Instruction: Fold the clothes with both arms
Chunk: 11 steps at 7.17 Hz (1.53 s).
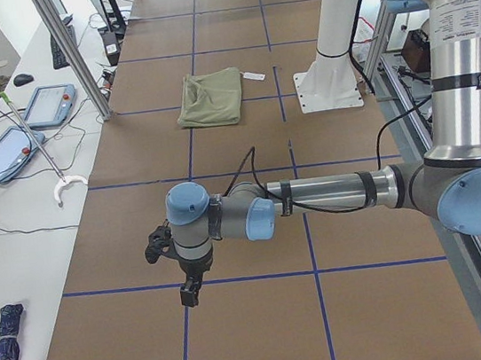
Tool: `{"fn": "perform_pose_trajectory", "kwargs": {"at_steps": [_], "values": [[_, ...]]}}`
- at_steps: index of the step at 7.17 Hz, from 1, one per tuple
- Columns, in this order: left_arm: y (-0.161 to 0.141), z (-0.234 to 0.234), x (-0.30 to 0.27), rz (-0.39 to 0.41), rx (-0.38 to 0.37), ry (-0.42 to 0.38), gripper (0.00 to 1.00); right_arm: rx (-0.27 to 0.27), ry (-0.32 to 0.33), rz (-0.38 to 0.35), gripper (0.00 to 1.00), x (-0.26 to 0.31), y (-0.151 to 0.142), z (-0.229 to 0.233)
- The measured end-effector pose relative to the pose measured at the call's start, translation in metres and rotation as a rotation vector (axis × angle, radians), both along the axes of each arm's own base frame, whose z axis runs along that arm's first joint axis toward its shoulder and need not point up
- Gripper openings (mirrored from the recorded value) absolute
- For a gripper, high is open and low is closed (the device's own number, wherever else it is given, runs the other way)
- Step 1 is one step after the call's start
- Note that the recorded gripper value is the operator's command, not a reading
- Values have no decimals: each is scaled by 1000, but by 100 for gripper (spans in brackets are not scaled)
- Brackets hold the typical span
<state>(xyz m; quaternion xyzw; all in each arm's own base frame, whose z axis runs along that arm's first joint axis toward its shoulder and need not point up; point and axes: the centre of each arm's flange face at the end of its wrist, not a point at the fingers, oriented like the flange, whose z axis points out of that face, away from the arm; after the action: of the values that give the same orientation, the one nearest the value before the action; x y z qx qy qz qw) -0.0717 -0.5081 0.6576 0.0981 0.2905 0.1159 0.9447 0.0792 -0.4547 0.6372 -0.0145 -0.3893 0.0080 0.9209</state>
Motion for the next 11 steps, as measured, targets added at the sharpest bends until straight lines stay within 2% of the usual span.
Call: {"fn": "perform_pose_trajectory", "kwargs": {"at_steps": [3,6,9,11], "values": [[-1,-2,0,0,4,4,100,-36,-23,10,100,2,22,16],[3,0,1,-3,-9,26,100,-47,-20,13,100,2,27,21],[7,8,2,-122,-109,47,100,-42,-19,14,100,2,26,18],[3,7,3,-142,-121,52,100,-31,-14,12,100,2,20,14]]}}
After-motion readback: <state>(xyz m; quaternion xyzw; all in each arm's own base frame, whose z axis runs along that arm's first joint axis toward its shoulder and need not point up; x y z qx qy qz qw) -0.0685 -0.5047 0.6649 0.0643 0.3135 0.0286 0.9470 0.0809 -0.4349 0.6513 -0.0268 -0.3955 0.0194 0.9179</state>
